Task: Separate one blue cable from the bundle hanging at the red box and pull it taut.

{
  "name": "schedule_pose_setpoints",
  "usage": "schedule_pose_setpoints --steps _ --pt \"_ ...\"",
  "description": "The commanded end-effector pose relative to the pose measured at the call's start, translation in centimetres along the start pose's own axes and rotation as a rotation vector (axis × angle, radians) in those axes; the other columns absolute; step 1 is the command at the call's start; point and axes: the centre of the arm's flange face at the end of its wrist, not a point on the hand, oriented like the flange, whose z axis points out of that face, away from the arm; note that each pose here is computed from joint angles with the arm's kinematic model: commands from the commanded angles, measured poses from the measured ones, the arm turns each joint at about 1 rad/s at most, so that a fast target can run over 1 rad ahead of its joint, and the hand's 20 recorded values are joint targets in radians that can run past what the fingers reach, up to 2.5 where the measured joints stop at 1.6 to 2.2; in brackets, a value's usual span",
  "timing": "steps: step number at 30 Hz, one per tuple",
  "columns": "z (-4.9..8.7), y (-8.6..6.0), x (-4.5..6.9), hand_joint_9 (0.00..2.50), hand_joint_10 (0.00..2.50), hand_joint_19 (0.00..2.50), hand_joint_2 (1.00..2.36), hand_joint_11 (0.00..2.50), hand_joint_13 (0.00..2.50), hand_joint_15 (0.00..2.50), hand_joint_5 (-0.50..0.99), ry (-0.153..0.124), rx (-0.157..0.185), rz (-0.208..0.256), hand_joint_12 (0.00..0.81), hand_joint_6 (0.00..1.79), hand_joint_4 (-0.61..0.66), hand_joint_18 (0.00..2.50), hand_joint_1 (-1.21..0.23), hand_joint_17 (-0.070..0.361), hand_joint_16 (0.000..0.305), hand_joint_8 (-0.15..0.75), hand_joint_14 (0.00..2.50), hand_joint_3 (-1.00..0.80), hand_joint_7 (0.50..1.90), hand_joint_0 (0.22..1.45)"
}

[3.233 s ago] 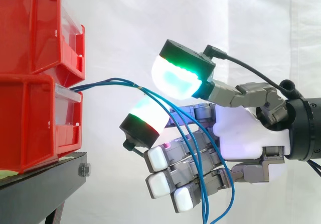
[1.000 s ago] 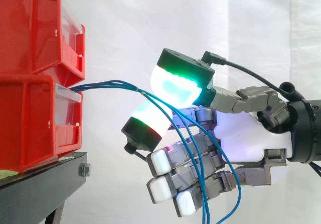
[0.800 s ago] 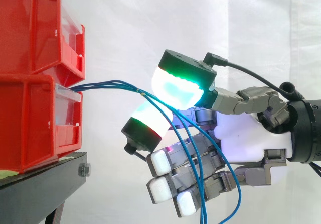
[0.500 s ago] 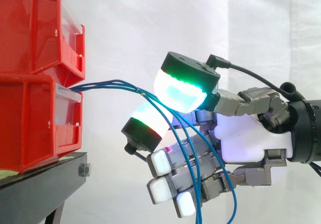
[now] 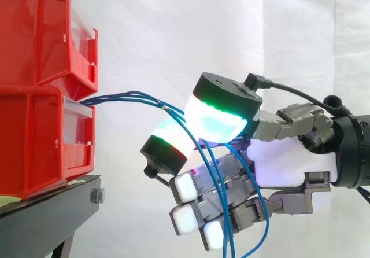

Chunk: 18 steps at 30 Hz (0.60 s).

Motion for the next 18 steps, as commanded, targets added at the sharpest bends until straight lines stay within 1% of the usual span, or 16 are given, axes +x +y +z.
schedule_pose_setpoints --steps 1,4,9,12,13,14,15,17,18 --pt "0.00 0.02 0.10 0.99 0.03 0.63 1.00 0.67 0.91 0.45 -0.15 0.001 0.000 0.000 0.386 0.86 0.12 0.91 -0.76 0.121 0.054 0.295 0.02 -0.50 1.25 0.55" --pt "-0.03 -0.05 -0.02 0.99 0.02 0.63 1.00 0.66 0.91 0.45 -0.15 -0.001 0.001 0.001 0.392 0.85 0.13 0.92 -0.76 0.124 0.055 0.303 0.02 -0.50 1.25 0.53" --pt "-0.03 -0.05 0.09 0.99 0.02 0.62 1.00 0.66 0.92 0.44 -0.15 0.001 0.001 0.001 0.398 0.85 0.13 0.93 -0.75 0.128 0.057 0.304 0.02 -0.50 1.23 0.51" --pt "0.00 0.02 0.10 0.99 0.02 0.62 1.00 0.66 0.91 0.45 -0.15 0.001 0.000 0.001 0.396 0.85 0.13 0.93 -0.74 0.128 0.057 0.302 0.02 -0.50 1.22 0.51" --pt "0.00 0.02 0.22 0.99 0.03 0.63 1.00 0.66 0.91 0.45 -0.15 0.002 0.000 0.001 0.392 0.84 0.13 0.92 -0.71 0.125 0.056 0.300 0.02 -0.50 1.22 0.53" --pt "0.01 0.03 0.22 0.98 0.03 0.63 1.00 0.65 0.91 0.45 -0.15 0.002 -0.002 0.002 0.388 0.84 0.12 0.91 -0.70 0.123 0.055 0.296 0.02 -0.50 1.22 0.54" --pt "0.00 -0.02 0.22 0.98 0.02 0.63 1.00 0.66 0.90 0.45 -0.15 0.002 -0.002 0.000 0.385 0.84 0.12 0.90 -0.70 0.121 0.054 0.292 0.02 -0.48 1.23 0.56" --pt "0.02 0.05 0.35 0.98 0.02 0.64 1.02 0.67 0.90 0.45 -0.15 0.004 -0.003 0.001 0.383 0.84 0.11 0.90 -0.73 0.121 0.054 0.291 0.02 -0.32 1.27 0.57" --pt "0.01 0.03 0.34 0.98 0.02 0.64 1.02 0.66 0.90 0.46 -0.15 0.004 -0.002 0.000 0.382 0.84 0.10 0.90 -0.73 0.121 0.054 0.295 0.02 -0.30 1.28 0.57"
